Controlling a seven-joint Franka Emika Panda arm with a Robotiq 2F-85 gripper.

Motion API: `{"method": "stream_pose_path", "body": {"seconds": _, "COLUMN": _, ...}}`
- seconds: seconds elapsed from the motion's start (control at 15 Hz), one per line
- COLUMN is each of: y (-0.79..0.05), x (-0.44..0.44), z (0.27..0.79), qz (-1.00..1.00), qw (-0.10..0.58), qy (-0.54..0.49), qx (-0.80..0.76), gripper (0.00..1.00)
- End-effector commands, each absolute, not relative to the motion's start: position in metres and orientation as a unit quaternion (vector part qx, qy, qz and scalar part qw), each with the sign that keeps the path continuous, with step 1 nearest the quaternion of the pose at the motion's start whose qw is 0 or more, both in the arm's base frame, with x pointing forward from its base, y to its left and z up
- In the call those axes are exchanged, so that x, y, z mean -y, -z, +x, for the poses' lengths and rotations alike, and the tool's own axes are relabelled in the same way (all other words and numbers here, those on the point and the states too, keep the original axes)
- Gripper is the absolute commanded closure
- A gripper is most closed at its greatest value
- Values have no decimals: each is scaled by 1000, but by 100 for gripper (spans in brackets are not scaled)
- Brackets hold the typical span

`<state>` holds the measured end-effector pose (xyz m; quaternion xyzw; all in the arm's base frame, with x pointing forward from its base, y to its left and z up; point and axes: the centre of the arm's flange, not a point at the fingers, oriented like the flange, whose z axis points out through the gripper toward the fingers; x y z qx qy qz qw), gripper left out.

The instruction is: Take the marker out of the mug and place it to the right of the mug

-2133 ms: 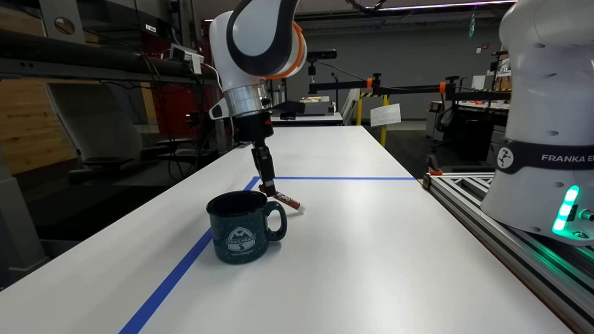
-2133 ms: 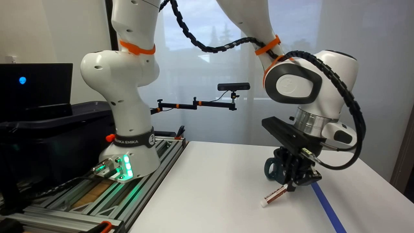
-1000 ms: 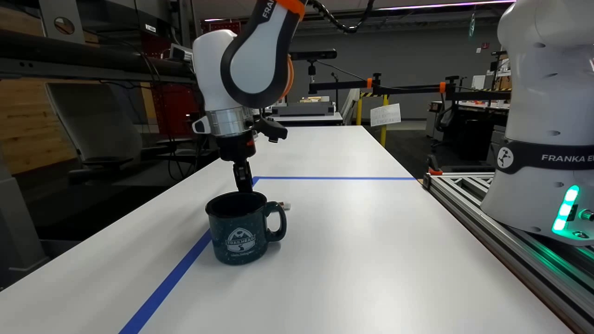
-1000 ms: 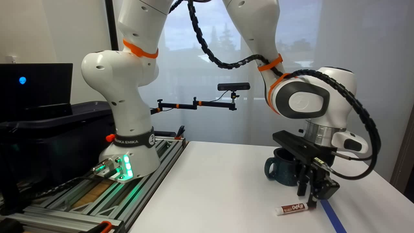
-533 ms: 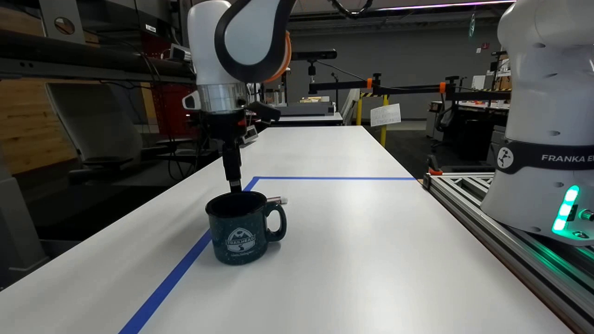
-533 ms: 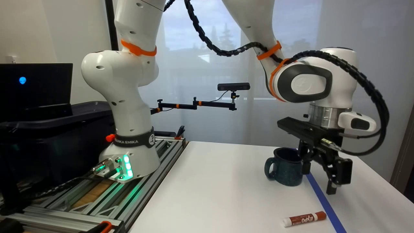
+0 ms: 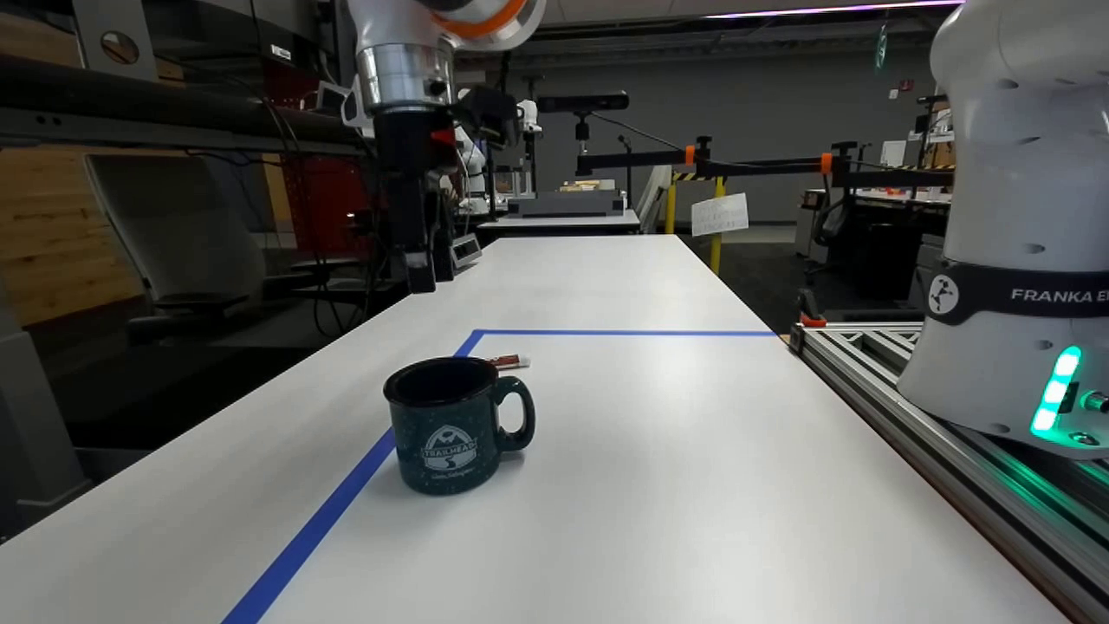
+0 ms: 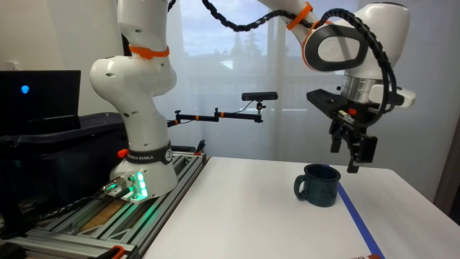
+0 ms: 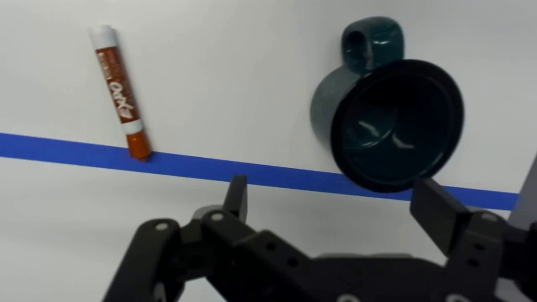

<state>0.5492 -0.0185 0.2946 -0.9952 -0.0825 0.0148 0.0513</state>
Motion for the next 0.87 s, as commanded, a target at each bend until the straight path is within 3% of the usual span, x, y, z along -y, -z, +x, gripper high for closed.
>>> {"method": "stream_pose_path", "body": {"seconds": 0.0, "y": -304, "x": 18, "z": 546, "qz": -996, "qw": 64, "qy": -20, "qx": 67, "gripper": 0}}
{"method": "stream_pose_path", "body": {"seconds": 0.8, "y": -317, "x": 19, "z": 537, "qz": -996, "qw": 76, "qy": -28, "qx": 44, "gripper": 0}}
